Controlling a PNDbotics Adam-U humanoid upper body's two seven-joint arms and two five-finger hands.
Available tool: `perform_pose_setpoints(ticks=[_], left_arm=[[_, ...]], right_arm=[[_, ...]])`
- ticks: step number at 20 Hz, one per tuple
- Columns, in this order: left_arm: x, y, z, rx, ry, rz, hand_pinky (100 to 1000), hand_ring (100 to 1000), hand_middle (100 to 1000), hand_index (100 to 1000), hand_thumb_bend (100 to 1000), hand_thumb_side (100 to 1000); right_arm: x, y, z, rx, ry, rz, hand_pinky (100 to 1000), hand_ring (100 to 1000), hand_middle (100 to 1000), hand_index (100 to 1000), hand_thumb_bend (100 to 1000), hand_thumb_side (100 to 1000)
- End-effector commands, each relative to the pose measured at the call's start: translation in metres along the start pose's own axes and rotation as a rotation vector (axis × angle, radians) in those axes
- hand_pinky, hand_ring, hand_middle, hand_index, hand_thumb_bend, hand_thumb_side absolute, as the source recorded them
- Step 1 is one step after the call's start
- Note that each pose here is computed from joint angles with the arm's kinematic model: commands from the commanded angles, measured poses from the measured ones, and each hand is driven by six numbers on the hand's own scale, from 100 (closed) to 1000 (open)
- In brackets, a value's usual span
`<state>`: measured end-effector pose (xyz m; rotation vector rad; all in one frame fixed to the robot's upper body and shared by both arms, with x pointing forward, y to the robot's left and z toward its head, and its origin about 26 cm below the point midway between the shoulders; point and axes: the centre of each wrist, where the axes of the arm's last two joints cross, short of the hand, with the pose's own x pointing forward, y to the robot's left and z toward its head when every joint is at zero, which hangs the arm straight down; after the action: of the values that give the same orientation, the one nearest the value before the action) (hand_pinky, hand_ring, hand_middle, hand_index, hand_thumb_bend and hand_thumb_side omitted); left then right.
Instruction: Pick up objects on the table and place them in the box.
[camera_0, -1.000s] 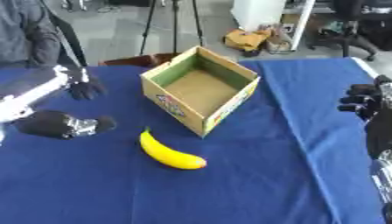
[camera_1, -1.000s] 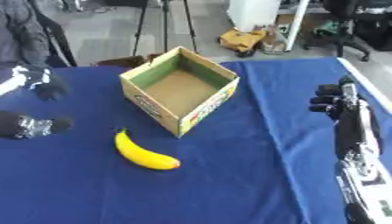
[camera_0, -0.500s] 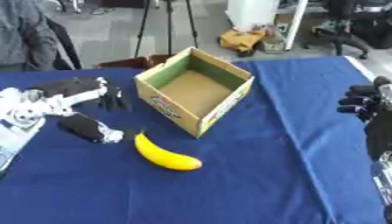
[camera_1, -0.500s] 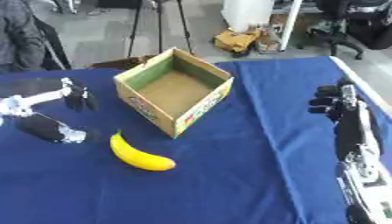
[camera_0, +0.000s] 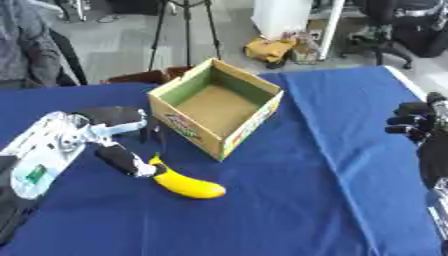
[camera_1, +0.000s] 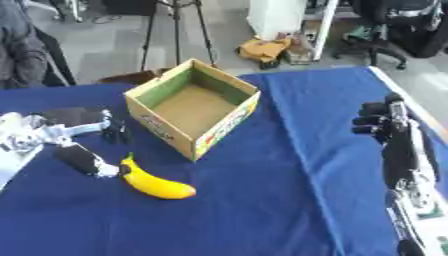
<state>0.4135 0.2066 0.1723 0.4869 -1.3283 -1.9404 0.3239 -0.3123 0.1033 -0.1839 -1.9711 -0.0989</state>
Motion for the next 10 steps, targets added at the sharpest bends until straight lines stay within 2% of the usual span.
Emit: perform_pose_setpoints(ticks=[1, 10], left_arm=[[0.000, 0.006, -0.004, 0.008, -0.013, -0.040, 663, 627, 646, 741, 395, 520], [0.006, -0.002, -0.023, 0.032, -0.057, -0.073, 674, 633, 647, 741, 350, 516]], right_arm=[[0.009, -0.003, -0.007, 0.017, -0.032, 0.012, 544, 558, 537, 606, 100, 866], [0.011, 0.001, -0.009, 0.029, -0.039, 0.003, 544, 558, 537, 606, 100, 867]])
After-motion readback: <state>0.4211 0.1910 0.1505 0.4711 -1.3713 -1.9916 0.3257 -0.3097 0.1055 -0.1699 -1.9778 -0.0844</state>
